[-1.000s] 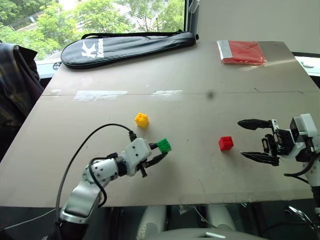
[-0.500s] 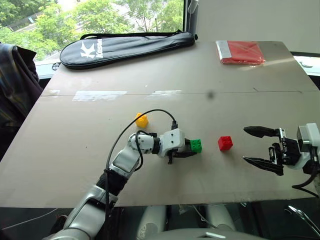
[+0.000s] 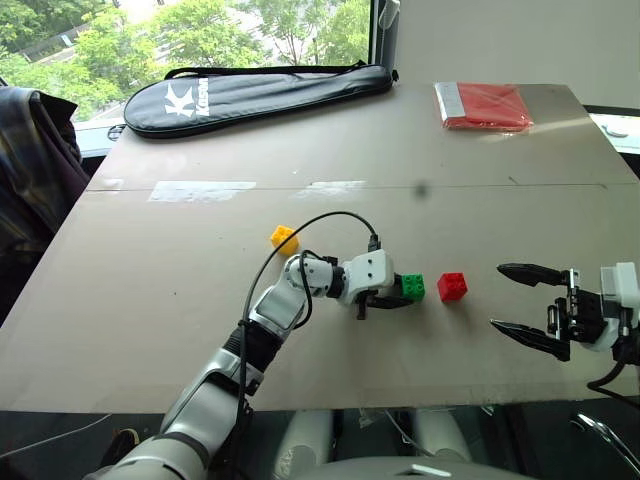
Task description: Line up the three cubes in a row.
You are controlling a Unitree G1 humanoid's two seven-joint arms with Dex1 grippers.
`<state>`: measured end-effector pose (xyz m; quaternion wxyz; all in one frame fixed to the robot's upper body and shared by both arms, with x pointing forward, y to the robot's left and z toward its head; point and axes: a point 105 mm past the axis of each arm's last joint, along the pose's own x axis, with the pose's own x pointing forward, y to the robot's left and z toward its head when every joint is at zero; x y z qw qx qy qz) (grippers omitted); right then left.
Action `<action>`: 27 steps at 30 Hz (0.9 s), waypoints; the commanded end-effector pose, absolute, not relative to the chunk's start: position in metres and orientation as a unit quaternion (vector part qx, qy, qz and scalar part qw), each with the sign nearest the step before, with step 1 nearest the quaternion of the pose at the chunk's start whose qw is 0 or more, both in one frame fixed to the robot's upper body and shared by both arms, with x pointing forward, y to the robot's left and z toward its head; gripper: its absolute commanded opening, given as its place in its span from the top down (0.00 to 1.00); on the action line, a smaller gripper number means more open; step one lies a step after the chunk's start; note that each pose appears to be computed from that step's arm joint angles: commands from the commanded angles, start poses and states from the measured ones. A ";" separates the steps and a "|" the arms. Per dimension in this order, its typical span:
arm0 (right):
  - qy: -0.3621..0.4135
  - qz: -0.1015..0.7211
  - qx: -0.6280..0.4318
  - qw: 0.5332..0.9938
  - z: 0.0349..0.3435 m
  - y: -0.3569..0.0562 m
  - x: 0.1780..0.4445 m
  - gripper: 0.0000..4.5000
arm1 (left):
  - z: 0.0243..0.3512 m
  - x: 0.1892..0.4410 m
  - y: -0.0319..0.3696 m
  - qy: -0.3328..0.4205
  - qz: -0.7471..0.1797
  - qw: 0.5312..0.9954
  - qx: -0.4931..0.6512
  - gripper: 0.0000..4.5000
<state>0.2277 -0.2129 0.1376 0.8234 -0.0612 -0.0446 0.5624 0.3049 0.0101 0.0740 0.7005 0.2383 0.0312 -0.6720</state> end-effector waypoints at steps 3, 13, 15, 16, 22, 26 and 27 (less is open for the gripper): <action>-0.064 0.557 -0.082 0.824 0.147 -0.218 0.229 0.00 | 0.065 0.300 0.016 0.052 -0.680 0.692 0.237 0.73; -0.064 0.565 -0.080 0.819 0.146 -0.216 0.228 0.00 | 0.068 0.311 0.029 0.028 -0.647 0.715 0.263 0.02; -0.064 0.566 -0.080 0.818 0.146 -0.216 0.228 0.00 | 0.071 0.310 0.034 0.023 -0.640 0.722 0.262 0.02; -0.065 0.566 -0.080 0.818 0.146 -0.216 0.227 0.00 | 0.072 0.310 0.036 0.020 -0.637 0.726 0.260 0.02; -0.093 0.554 -0.061 0.825 0.156 -0.215 0.234 0.00 | 0.105 0.280 0.055 -0.018 -0.617 0.763 0.193 0.02; -0.112 0.542 -0.041 0.832 0.163 -0.212 0.243 0.00 | 0.135 0.270 0.084 -0.079 -0.465 0.870 0.142 0.02; -0.113 0.542 -0.041 0.832 0.164 -0.211 0.244 0.00 | 0.137 0.270 0.090 -0.082 -0.433 0.886 0.141 0.02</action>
